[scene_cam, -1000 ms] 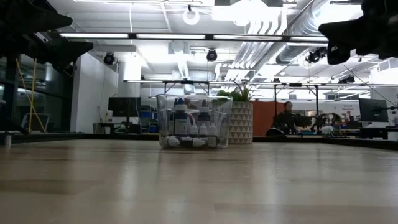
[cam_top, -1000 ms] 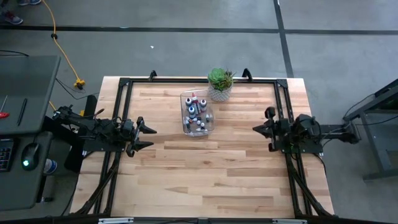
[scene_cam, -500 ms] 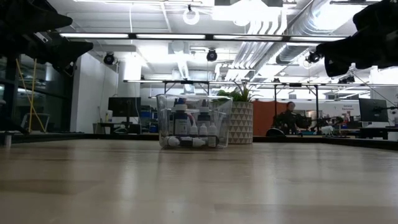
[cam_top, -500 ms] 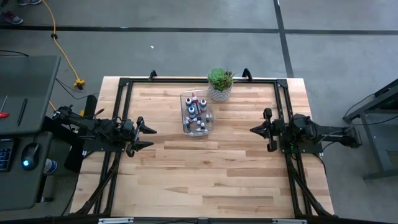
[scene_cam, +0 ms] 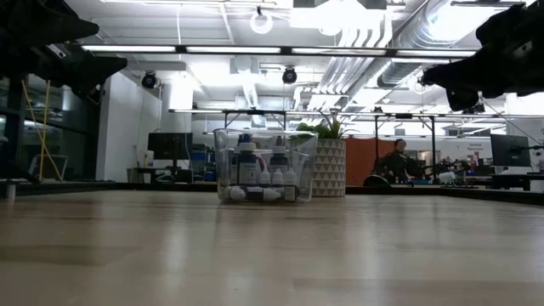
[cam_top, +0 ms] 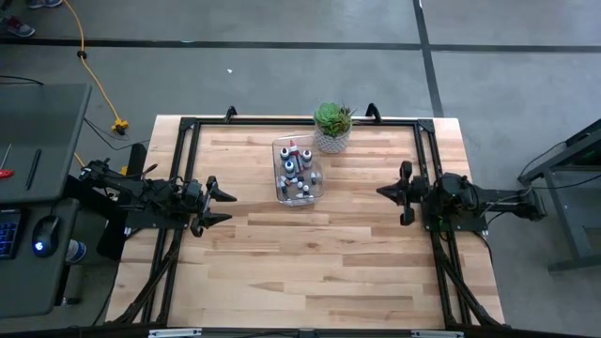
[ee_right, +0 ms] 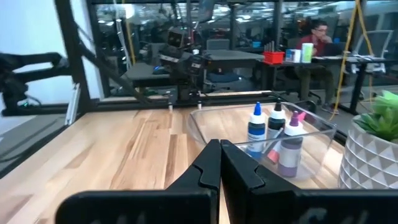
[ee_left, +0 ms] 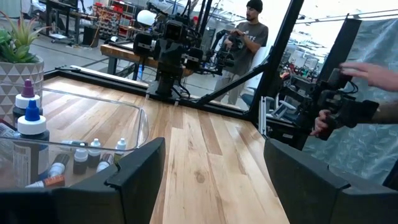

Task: Pick & Place food coloring
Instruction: Return to Home Position

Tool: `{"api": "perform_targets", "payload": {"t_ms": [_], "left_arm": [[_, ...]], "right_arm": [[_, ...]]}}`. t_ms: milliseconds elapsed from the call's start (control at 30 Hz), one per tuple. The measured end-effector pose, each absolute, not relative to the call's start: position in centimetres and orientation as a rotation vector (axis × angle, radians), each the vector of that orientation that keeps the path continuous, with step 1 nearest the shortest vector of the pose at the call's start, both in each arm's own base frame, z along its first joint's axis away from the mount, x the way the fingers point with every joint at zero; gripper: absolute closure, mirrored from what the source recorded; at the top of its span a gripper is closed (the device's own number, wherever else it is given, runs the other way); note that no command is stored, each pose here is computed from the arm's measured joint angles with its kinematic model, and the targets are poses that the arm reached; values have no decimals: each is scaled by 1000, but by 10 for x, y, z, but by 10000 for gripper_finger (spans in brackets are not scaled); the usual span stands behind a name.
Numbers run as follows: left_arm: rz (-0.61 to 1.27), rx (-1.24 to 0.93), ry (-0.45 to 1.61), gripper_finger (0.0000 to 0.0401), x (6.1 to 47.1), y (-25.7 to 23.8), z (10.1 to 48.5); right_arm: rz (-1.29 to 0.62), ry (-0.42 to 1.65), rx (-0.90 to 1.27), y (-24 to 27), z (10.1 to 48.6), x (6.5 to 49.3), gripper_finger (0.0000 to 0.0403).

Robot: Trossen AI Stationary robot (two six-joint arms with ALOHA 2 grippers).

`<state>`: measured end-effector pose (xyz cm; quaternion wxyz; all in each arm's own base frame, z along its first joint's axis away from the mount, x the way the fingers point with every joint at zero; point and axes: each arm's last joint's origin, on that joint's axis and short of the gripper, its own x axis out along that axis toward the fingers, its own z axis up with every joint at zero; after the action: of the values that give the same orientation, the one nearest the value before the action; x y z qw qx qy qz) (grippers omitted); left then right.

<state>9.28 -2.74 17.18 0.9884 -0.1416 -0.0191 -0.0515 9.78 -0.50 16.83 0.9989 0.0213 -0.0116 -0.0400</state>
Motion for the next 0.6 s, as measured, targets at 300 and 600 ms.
{"api": "perform_targets", "payload": {"t_ms": [300, 600], "left_arm": [[-103, -284, -39, 130, 93, -27, 172], [-103, -284, -38, 130, 93, -27, 172]], "right_arm": [[-86, -23, 44, -5, 168, 98, 403], [-87, -23, 45, -5, 168, 98, 402]]}}
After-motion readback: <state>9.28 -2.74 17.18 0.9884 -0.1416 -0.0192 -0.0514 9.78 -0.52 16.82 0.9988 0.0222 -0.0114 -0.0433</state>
